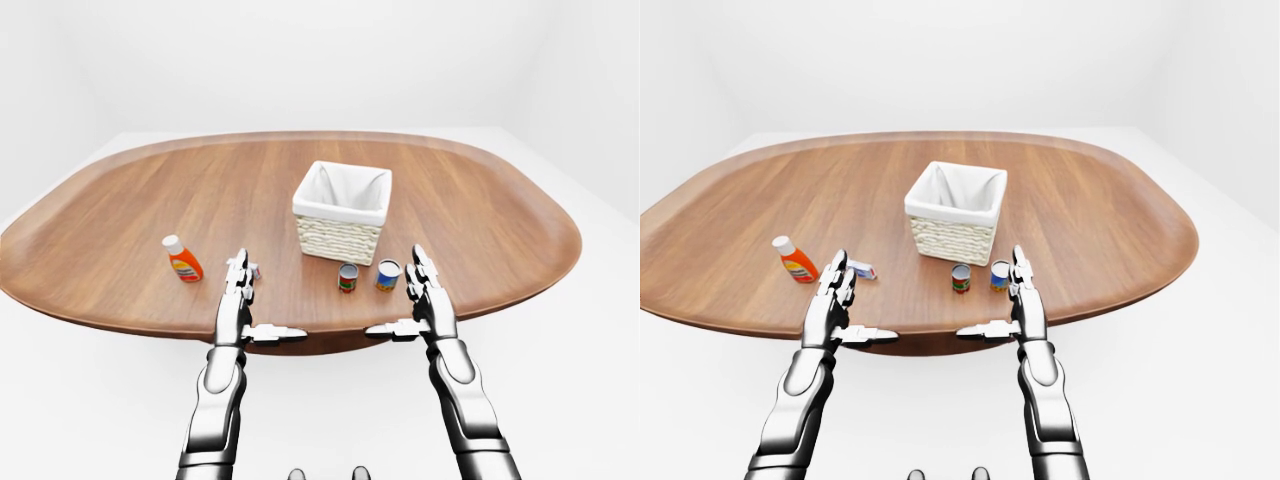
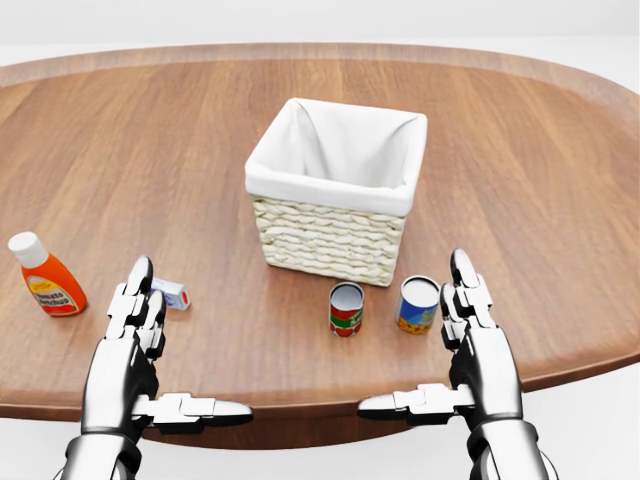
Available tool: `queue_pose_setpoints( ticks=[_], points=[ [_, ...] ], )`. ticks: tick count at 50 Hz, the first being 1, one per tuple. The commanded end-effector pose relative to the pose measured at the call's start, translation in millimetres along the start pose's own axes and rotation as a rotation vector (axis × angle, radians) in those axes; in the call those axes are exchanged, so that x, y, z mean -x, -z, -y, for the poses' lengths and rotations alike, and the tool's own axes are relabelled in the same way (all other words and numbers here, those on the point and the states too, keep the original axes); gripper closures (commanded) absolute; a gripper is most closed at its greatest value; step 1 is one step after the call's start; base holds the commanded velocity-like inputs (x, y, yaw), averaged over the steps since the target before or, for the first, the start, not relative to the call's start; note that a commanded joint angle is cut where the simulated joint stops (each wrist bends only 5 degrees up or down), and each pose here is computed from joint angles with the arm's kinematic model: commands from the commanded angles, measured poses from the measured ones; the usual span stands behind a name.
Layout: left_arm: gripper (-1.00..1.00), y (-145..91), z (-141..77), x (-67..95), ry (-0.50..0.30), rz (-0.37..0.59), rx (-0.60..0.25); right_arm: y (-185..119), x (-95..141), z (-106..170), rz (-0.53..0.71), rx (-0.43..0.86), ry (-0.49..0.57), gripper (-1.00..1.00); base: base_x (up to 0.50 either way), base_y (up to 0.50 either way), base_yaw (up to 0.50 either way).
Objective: Pick up the alphabet soup and the cream cheese box, and put them in the basket.
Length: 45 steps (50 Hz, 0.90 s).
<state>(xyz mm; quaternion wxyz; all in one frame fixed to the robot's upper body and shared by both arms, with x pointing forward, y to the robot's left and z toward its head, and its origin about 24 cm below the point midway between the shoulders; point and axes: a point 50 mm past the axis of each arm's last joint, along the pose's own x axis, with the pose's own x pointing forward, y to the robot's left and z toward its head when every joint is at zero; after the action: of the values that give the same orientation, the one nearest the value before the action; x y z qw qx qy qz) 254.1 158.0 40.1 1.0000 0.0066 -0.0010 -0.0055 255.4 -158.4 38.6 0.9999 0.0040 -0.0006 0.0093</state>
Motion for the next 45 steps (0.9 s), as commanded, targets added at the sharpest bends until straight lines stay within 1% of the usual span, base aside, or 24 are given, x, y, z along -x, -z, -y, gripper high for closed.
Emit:
queue_pose_setpoints(
  ticks=[1,5,8,9,10,11,12,14,15,18,19,20,22,24,26,28,31,33,34,35,36,38,39,45],
  points=[
    [-1.0,1,0,-0.7,-0.001,0.0,0.001,1,-1,1,-0.002,-0.003,0.014,-1.0,0.11,0.0,0.0],
    [-1.0,1,-1,-0.7,-0.001,-0.001,0.002,-1,-2,4,0.004,-0.004,0.042,-1.0,0.04,0.0,0.0],
    [-1.0,0,-1,-0.8,-0.002,-0.002,0.003,-2,-3,9,0.014,-0.023,0.08,-1.0,0.0,0.0,0.0],
    [-1.0,0,-1,-0.4,-0.004,-0.003,0.004,-3,-4,12,0.021,-0.04,0.109,-1.0,0.0,0.0,0.0],
    [-1.0,0,-1,-0.4,-0.004,-0.004,0.004,-3,-4,13,0.022,-0.041,0.111,-1.0,0.0,0.0,0.0],
    [-1.0,0,-1,-0.5,-0.004,-0.004,0.005,-5,-4,16,0.026,-0.054,0.135,-1.0,0.0,0.0,0.0],
    [-1.0,0,-1,-0.6,-0.004,-0.004,0.004,-5,-3,21,0.025,-0.036,0.182,-1.0,0.0,0.0,0.0],
    [-1.0,0,-1,-0.8,-0.004,-0.004,0.004,-7,-4,26,0.031,-0.068,0.22,-1.0,0.0,0.0,0.0],
    [-1.0,1,-1,-1.2,-0.005,-0.004,0.006,-9,-4,32,0.043,-0.072,0.267,-1.0,0.0,0.0,0.0],
    [-1.0,0,-1,-0.8,-0.006,-0.004,0.009,-13,-1,44,0.067,-0.124,0.348,-1.0,0.0,0.0,0.0],
    [-1.0,0,-1,-0.5,-0.006,-0.004,0.01,-15,0,50,0.078,-0.122,0.406,-1.0,0.0,0.0,0.0],
    [-1.0,0,-1,-0.6,-0.006,-0.004,0.01,-16,1,54,0.078,-0.128,0.436,-1.0,0.0,0.0,0.0],
    [-1.0,1,-2,-1.5,-0.006,-0.004,0.01,-16,2,59,0.084,-0.139,0.472,-1.0,0.0,0.0,0.0],
    [-1.0,1,-2,-1.1,-0.009,-0.003,0.006,-19,7,67,0.105,-0.146,0.545,-1.0,0.0,0.0,0.0],
    [-1.0,1,-2,-1.0,-0.01,-0.003,0.007,-21,9,71,0.111,-0.161,0.578,-1.0,0.0,0.0,0.0],
    [-1.0,1,-2,-0.8,-0.01,-0.003,0.007,-23,13,77,0.124,-0.169,0.633,-1.0,0.0,0.0,0.0],
    [-1.0,1,-2,-0.8,-0.01,-0.003,0.006,-24,13,77,0.132,-0.163,0.643,-1.0,0.0,0.0,0.0],
    [-1.0,1,-2,-0.7,-0.01,-0.003,0.006,-27,15,79,0.152,-0.144,0.668,-1.0,0.0,0.0,0.0],
    [-1.0,1,-2,-0.6,-0.01,-0.003,0.006,-24,14,80,0.141,-0.149,0.67,-1.0,0.0,0.0,0.0],
    [-1.0,1,-2,-0.8,-0.011,-0.004,0.007,-26,16,84,0.147,-0.149,0.721,-1.0,0.0,0.0,0.0],
    [-1.0,1,-2,-1.0,-0.012,-0.004,0.007,-25,16,85,0.146,-0.152,0.721,-1.0,0.0,0.0,0.0],
    [-1.0,0,-2,-0.7,-0.012,-0.006,0.007,-24,17,89,0.122,-0.13,0.785,-1.0,0.0,0.0,0.0],
    [-1.0,0,-2,-0.9,-0.012,-0.006,0.008,-24,17,91,0.131,-0.122,0.806,-1.0,0.0,0.0,0.0],
    [-1.0,1,-2,-1.5,-0.014,-0.008,0.011,-29,31,105,0.158,-0.149,0.867,-1.0,0.0,0.0,0.0]
  ],
)
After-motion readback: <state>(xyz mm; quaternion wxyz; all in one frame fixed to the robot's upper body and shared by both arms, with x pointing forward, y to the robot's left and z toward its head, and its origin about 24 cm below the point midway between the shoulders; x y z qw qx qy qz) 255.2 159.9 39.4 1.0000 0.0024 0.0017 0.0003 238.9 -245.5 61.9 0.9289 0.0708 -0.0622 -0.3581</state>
